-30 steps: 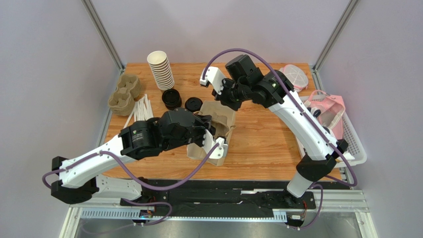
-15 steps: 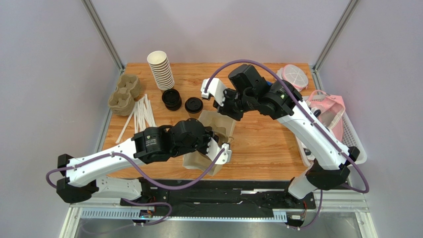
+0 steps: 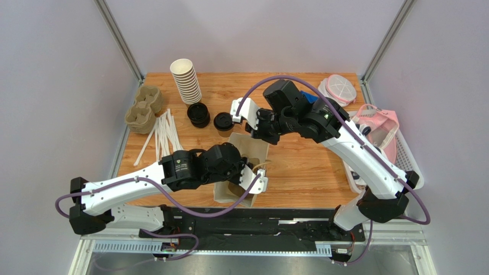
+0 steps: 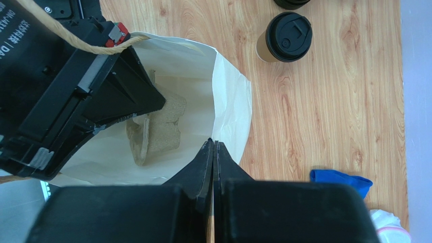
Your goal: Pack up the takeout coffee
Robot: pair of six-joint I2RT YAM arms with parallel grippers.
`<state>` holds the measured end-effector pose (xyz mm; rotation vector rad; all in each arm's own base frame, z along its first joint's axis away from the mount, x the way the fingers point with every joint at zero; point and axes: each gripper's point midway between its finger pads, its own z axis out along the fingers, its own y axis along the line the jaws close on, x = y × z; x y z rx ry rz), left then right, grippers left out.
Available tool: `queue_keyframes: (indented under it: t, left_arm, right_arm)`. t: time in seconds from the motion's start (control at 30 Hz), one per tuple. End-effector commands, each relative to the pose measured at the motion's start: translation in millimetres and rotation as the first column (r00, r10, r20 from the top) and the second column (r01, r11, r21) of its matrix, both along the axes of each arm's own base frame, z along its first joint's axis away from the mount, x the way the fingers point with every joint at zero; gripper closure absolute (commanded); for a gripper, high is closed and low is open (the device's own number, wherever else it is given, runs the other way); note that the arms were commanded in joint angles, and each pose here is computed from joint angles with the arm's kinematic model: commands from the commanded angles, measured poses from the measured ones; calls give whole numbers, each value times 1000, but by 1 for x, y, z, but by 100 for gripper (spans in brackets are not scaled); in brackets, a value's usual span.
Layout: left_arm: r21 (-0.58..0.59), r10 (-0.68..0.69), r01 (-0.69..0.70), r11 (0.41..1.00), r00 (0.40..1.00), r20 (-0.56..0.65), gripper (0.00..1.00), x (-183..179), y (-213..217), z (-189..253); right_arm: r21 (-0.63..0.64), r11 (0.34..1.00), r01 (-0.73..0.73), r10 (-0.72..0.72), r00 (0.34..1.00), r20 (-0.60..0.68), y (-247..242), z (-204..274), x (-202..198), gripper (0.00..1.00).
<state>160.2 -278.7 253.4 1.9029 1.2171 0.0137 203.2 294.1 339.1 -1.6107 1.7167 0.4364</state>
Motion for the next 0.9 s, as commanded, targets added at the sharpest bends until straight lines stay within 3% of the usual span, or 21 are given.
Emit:
queue_keyframes:
  t: [0.0, 0.8, 0.87]
  left_arm:
    - [-18, -7, 7, 1000, 999, -40, 100, -6, -6, -6]
    - [70, 95, -84, 994, 982, -163, 100, 3, -2, -49]
    - [71, 94, -83, 994, 982, -164, 93, 3, -2, -49]
  right_arm:
    - [65, 997, -46, 43, 998, 49, 5, 18, -5, 100]
    - [42, 997, -69, 66, 996, 53, 8, 7, -3, 100]
    - [41, 997, -70, 67, 996, 56, 8, 6, -2, 100]
